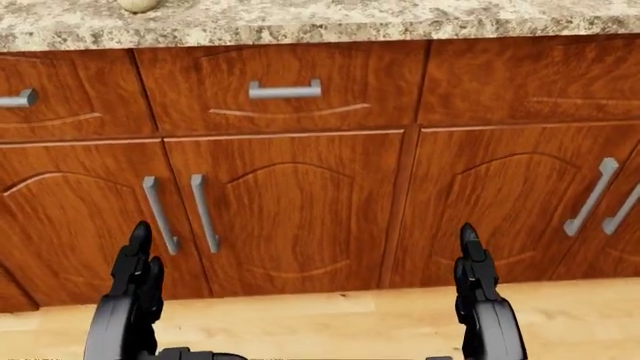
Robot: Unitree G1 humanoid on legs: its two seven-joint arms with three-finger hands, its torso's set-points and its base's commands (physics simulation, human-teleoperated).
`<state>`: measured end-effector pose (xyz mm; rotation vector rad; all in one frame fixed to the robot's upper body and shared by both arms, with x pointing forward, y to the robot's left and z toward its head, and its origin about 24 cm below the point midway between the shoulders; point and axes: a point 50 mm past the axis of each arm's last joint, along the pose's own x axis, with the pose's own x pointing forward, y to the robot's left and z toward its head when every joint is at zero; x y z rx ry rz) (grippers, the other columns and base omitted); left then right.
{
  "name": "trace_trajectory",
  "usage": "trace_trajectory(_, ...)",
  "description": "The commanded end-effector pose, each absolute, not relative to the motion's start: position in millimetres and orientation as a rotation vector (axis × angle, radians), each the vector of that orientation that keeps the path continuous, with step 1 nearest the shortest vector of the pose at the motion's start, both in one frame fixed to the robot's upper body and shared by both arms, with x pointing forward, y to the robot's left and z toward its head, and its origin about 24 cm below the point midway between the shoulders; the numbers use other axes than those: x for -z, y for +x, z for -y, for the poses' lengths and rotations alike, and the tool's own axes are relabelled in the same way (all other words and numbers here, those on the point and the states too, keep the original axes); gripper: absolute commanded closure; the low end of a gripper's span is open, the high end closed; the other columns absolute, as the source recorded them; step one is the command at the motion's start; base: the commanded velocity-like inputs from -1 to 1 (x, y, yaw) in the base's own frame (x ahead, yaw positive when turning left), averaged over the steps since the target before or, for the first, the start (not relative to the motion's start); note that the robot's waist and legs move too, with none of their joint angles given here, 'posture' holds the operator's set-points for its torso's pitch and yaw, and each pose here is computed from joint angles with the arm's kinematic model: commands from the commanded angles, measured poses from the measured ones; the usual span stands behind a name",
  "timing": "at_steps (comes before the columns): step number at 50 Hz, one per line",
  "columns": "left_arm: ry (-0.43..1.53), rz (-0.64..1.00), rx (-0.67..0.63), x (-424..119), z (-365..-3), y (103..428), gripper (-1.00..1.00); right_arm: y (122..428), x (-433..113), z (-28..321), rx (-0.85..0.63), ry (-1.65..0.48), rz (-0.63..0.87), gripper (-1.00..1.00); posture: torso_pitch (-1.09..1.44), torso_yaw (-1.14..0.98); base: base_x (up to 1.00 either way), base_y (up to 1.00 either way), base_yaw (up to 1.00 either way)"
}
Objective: Pick up the wedge of cheese and place it on the slice of bread to prepare a simple cheese on bread dish.
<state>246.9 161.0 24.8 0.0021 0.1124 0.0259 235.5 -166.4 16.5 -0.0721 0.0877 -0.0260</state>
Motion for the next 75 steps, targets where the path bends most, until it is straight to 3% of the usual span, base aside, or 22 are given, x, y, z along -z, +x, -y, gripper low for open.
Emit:
trace_trajectory(1, 0.015, -0.020, -0.042, -42, -166, 251, -1.00, 241, -33, 161, 0.007, -0.068, 0.004, -1.00, 0.00, 0.00, 0.00, 0.43, 0.00)
trace_trajectory(60, 0.027, -0.041, -0.040, -30, -165, 253, -1.00, 240, -30, 160, -0.007, -0.066, 0.008, -1.00, 0.00, 0.00, 0.00, 0.42, 0.00)
trace_trajectory(68, 0.004, -0.008, -0.057, -59, -172, 268, -1.00, 257, -45, 169, 0.038, -0.065, 0.003, -1.00, 0.00, 0.00, 0.00, 0.00, 0.00)
trace_trajectory(75, 0.036, -0.001, -0.078, -93, -183, 302, -1.00, 281, -64, 177, 0.019, -0.022, -0.019, -1.00, 0.00, 0.00, 0.00, 0.00, 0.00)
